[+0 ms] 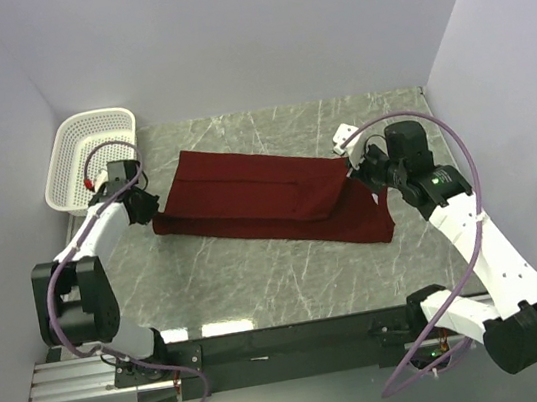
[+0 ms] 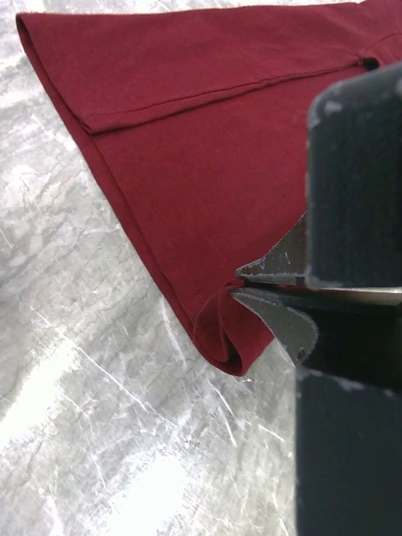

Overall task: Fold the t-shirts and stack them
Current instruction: Fold the tshirt

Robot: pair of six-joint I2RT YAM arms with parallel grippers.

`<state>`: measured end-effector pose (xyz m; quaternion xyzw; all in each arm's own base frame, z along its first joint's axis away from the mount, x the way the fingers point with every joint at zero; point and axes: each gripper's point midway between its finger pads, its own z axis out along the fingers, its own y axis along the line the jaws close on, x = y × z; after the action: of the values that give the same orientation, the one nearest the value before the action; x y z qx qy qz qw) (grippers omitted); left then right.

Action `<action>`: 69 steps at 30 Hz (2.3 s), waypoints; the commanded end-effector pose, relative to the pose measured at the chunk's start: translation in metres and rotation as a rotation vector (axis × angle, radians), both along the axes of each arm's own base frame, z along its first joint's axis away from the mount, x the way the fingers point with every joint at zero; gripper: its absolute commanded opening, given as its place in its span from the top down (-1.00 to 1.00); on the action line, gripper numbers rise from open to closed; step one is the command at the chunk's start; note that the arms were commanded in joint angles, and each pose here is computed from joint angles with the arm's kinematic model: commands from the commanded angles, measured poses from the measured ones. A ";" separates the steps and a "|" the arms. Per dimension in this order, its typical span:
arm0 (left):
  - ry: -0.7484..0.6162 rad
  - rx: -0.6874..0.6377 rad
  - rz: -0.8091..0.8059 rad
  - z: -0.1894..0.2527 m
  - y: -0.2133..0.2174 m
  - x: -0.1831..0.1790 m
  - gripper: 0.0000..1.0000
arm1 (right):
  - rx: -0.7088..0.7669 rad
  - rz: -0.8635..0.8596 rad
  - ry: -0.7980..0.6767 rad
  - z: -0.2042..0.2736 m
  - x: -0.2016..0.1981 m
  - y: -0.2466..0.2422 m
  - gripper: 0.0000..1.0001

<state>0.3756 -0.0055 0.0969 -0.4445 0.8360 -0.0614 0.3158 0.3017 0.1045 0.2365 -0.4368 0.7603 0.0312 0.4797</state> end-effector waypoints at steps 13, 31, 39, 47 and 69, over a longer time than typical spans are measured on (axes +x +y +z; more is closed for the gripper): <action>0.000 0.004 -0.051 -0.002 -0.004 0.037 0.99 | 0.025 -0.071 -0.077 0.026 0.022 -0.010 1.00; 0.009 -0.004 -0.108 -0.007 -0.014 0.067 0.99 | 0.020 -0.098 -0.058 0.018 0.027 -0.016 1.00; 0.024 -0.008 -0.125 -0.013 -0.019 0.073 0.99 | 0.016 -0.105 -0.047 0.016 0.035 -0.017 1.00; 0.037 -0.003 -0.123 -0.019 -0.019 0.079 0.99 | 0.021 -0.116 -0.035 0.012 0.041 -0.017 1.00; 0.056 0.005 -0.148 -0.024 -0.024 0.092 0.99 | 0.027 -0.130 -0.013 0.004 0.051 -0.020 1.00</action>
<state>0.4526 -0.0264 0.0584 -0.3960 0.8756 -0.0623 0.2696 0.3386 0.0856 0.2140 -0.3924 0.7988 0.0170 0.4557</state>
